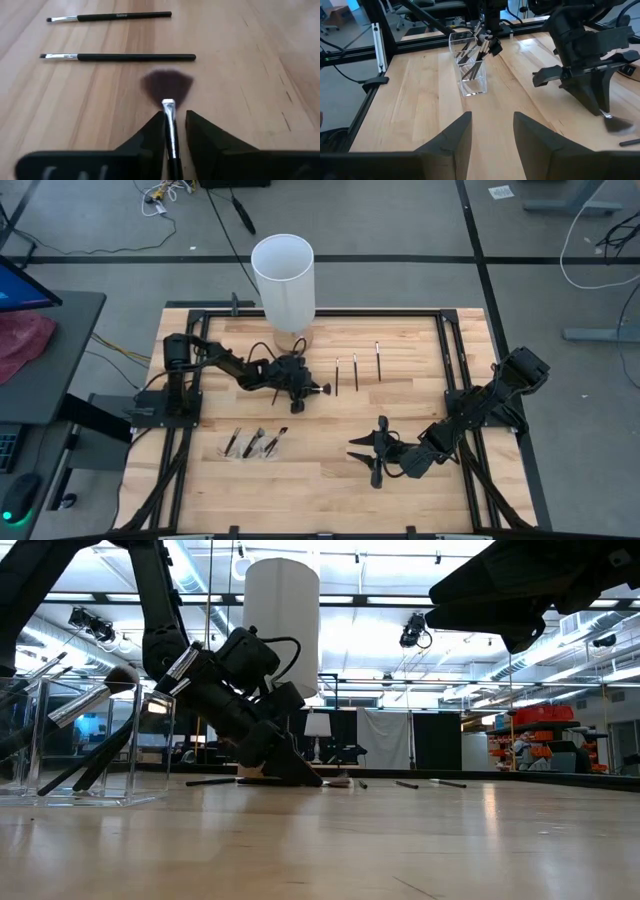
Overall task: Put items in baskets/containers
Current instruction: Put the highlighter brush in the transparent organizer
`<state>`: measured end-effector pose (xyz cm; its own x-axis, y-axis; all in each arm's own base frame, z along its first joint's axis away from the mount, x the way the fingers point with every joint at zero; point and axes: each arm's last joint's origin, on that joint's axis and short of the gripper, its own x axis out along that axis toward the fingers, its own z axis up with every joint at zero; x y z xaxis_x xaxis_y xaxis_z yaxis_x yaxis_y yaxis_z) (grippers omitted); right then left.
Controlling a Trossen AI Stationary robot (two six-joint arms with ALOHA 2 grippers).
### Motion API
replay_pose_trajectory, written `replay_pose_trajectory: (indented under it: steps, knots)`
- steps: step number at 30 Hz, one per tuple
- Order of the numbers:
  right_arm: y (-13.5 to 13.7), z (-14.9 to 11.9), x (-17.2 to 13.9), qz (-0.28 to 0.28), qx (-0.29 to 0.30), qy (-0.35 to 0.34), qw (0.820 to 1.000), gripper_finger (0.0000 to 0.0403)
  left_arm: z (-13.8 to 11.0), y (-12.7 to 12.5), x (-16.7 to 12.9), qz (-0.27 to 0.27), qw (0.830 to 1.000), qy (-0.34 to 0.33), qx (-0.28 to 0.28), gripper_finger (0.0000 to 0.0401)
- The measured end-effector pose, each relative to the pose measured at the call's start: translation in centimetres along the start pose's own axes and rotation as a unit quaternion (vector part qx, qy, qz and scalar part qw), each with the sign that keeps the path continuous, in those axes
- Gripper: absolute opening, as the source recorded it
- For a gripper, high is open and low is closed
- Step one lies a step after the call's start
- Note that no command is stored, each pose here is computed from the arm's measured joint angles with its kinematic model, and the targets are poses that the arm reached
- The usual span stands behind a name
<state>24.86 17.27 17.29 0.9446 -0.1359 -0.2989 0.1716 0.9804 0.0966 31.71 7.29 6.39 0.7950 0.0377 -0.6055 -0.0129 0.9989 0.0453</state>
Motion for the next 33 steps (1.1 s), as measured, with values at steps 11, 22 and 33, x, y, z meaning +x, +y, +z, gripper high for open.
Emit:
replay_pose_trajectory:
  steps: [11,22,33]
  knots:
    - [0.0,0.0,0.0,0.0,0.0,0.0,1.0,0.0149,-0.2,0.2,-0.1,0.002,1.0,0.012,0.004,0.0018]
    - [0.0,0.0,0.0,0.0,0.0,0.0,1.0,0.0149,0.4,0.1,-0.1,-0.015,0.999,-0.03,-0.041,0.0018]
    - [0.0,0.0,0.0,0.0,0.0,0.0,1.0,0.0149,2.6,-0.7,-1.2,-0.029,0.996,-0.078,-0.045,0.0003]
